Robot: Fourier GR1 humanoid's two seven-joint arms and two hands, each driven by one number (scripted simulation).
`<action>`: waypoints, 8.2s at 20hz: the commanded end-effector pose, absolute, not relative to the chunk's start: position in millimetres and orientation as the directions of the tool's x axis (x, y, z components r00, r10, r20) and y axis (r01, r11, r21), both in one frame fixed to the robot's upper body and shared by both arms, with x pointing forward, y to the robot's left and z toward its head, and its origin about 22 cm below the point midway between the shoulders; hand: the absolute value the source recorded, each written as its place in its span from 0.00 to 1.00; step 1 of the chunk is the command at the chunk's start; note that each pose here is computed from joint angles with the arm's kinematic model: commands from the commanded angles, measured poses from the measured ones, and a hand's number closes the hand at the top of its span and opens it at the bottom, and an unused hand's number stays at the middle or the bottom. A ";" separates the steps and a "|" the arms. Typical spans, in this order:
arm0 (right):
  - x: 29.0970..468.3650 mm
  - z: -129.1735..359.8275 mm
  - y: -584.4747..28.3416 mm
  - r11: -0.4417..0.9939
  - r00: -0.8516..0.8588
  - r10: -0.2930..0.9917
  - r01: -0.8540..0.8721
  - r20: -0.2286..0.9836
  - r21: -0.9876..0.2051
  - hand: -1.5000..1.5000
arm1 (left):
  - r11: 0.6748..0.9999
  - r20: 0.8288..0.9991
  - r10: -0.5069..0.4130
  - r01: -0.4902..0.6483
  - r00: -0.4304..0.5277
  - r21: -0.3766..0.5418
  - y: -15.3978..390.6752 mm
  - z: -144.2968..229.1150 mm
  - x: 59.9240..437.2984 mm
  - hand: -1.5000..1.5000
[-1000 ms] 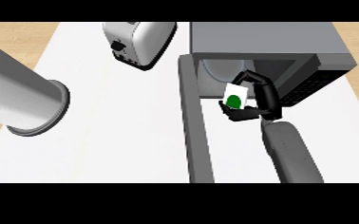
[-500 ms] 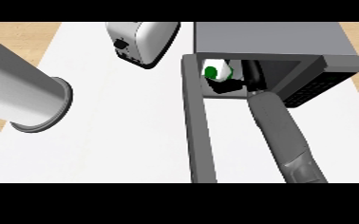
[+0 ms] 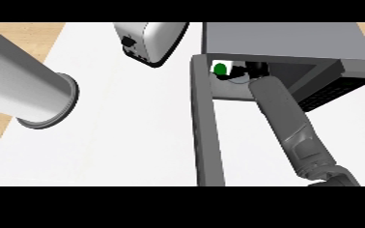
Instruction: Pick up the milk, place it into the microwave and close the microwave
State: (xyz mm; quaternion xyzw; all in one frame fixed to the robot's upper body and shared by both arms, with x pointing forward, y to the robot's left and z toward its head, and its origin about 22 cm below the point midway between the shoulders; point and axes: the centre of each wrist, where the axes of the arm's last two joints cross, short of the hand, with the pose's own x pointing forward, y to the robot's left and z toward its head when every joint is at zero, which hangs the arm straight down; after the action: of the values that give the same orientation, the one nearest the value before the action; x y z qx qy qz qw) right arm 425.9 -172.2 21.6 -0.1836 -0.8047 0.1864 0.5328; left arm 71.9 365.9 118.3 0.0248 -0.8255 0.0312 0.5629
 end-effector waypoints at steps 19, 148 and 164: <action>438.4 35.9 -244.8 0.492 -0.133 0.858 0.491 0.496 -0.720 0.00 | 1.000 0.927 0.011 -0.004 -0.376 -0.014 364.6 110.5 97.7 0.00; 219.5 177.6 -370.7 0.830 -0.736 0.281 -0.136 0.616 -0.541 1.00 | 0.999 0.971 0.006 0.040 -0.238 0.003 7.7 30.7 329.6 0.00; 238.9 200.5 -377.0 0.799 -0.743 0.362 -0.063 0.562 -0.598 1.00 | 0.999 0.970 0.045 0.023 -0.240 -0.040 5.6 33.3 334.8 0.00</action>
State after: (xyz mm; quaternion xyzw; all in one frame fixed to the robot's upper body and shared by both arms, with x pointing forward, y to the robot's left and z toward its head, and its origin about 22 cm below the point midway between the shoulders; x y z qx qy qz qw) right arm 234.5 -376.0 194.0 -0.0727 -0.8833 0.3015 0.3517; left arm 308.6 0.6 18.8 -0.0590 -0.7883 -0.0261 0.6119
